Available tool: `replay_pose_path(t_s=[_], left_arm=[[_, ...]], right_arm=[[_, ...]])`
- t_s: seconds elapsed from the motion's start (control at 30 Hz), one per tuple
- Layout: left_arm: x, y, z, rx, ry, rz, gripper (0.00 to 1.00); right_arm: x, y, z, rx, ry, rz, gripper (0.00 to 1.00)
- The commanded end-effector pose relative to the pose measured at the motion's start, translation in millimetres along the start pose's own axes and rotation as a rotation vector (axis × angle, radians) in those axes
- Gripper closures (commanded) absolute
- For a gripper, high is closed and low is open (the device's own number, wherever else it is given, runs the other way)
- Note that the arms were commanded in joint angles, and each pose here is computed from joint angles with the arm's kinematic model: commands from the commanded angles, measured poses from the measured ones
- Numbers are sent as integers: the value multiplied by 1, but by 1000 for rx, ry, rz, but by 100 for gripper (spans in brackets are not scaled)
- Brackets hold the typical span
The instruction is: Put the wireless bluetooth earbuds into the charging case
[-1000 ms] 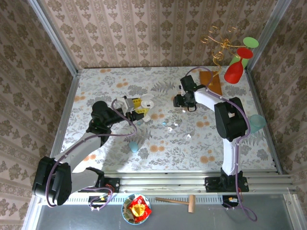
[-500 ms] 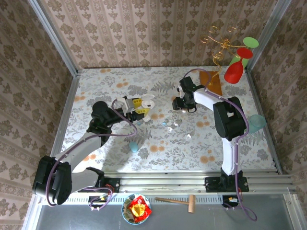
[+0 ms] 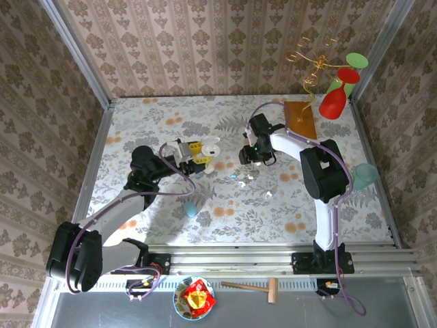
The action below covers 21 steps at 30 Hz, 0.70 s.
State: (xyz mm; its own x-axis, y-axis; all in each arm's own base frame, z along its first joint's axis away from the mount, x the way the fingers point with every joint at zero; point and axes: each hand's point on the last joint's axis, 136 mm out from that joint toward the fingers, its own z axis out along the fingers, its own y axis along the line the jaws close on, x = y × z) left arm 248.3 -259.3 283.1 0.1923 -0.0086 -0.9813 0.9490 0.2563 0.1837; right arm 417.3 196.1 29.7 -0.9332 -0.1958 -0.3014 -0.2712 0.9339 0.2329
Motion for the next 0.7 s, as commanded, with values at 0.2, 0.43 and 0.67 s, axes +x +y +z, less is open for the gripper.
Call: replay_pose_path(t_s=[0.2, 0.43, 0.67], left_arm=[[-5, -4, 1, 22, -32, 23, 83], [-5, -4, 2, 27, -38, 22, 83], [-2, -4, 3, 33, -40, 12, 83]], right_arm=[[-23, -17, -57, 74, -342, 216, 36], [3, -35, -56, 47, -403, 546, 47], [11, -37, -39, -74, -337, 613, 61]])
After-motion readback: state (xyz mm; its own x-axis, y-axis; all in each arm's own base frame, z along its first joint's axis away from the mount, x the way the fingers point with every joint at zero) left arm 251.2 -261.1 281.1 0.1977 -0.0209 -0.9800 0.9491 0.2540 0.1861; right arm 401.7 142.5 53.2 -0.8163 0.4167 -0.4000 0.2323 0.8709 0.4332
